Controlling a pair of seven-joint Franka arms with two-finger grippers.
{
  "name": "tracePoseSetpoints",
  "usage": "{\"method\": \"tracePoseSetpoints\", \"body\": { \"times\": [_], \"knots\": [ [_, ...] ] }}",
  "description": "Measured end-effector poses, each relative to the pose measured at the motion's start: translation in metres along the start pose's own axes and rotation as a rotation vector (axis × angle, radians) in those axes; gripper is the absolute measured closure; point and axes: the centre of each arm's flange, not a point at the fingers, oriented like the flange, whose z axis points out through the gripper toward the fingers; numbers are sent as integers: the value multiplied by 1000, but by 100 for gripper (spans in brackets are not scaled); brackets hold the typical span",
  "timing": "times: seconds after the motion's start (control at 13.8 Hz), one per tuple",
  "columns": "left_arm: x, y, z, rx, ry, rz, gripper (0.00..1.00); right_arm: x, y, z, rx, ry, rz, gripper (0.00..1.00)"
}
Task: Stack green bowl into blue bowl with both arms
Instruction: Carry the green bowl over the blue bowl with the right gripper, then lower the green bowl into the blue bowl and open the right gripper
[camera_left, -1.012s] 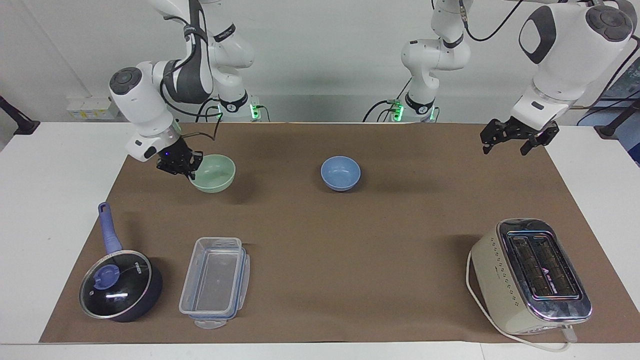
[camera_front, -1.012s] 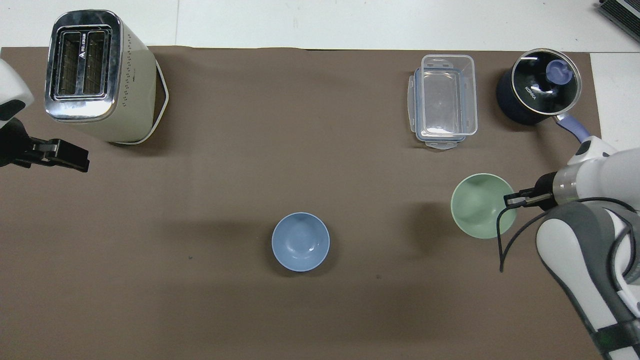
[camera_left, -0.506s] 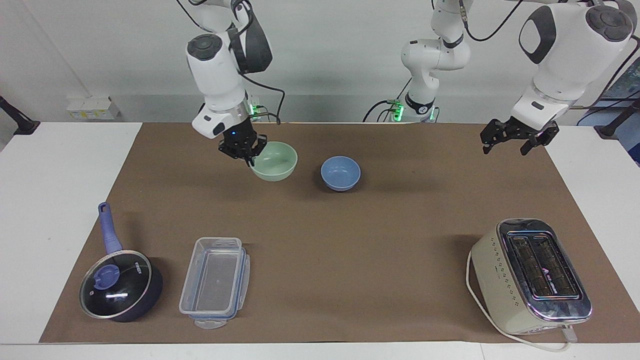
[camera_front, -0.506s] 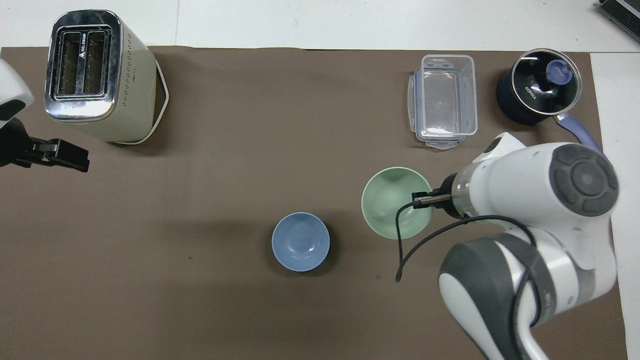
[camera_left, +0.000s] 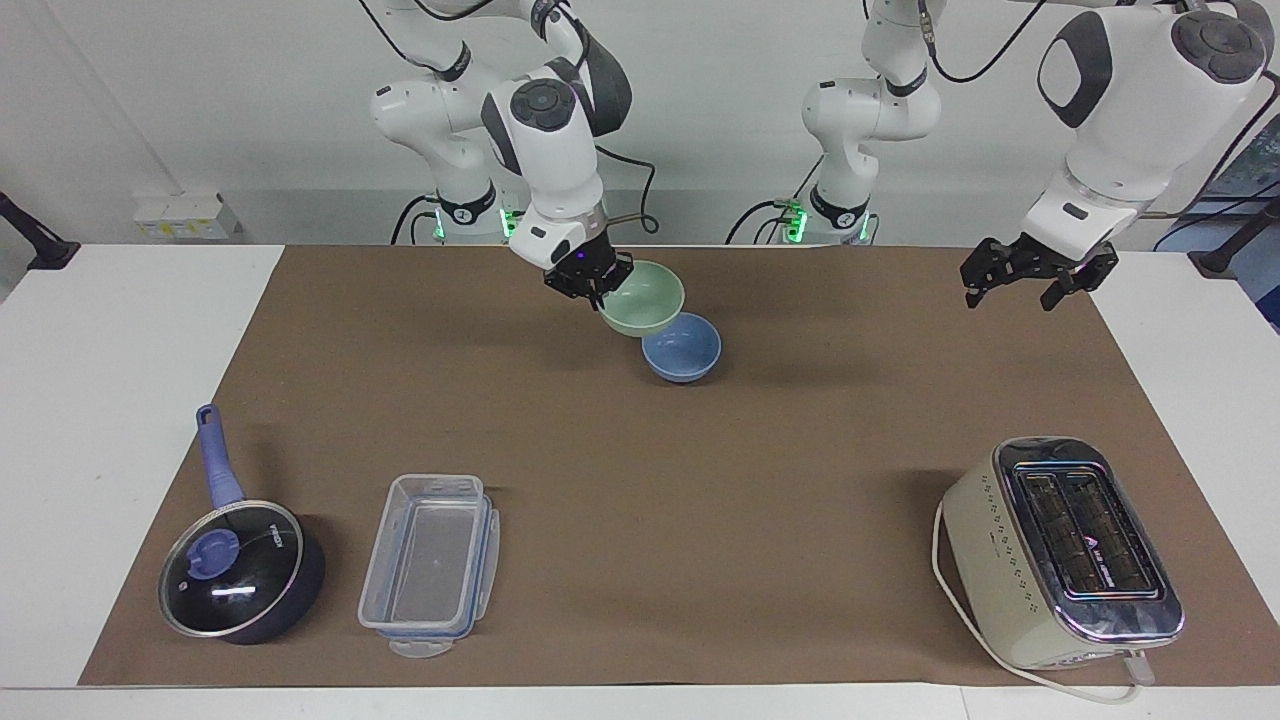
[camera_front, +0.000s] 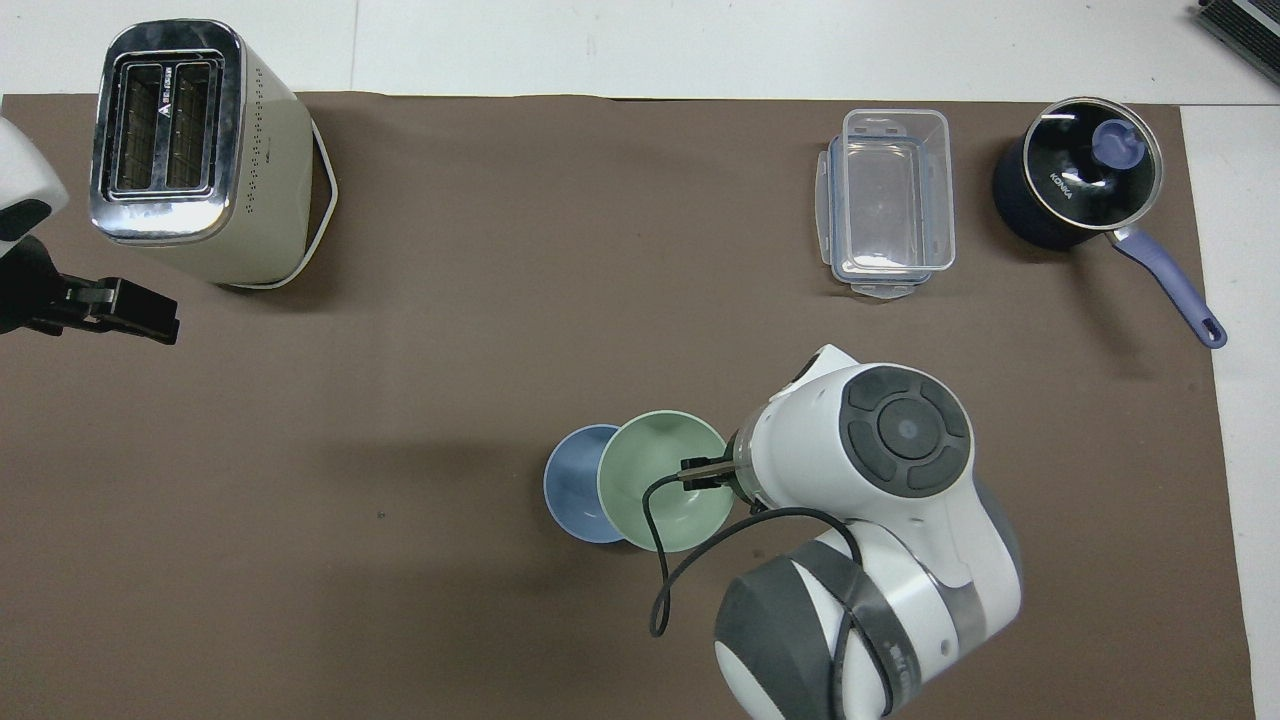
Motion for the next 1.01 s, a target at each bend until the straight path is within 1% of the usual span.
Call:
{"method": "tracePoseSetpoints", "body": {
  "times": [0.14,0.22,0.51,0.65,0.87,1.01],
  "knots": [
    [0,0,0,0,0,0,0,2,-11,23,44,9,13,95],
    [0,0,0,0,0,0,0,3,-16,34,52,9,21,95],
    [0,0,0,0,0,0,0,6,-36,67,60,22,34,95],
    [0,0,0,0,0,0,0,3,-42,79,53,7,33,95],
    [0,0,0,0,0,0,0,1,-45,89,44,-11,36,95],
    [0,0,0,0,0,0,0,2,-46,91,50,4,34,95]
  ]
}}
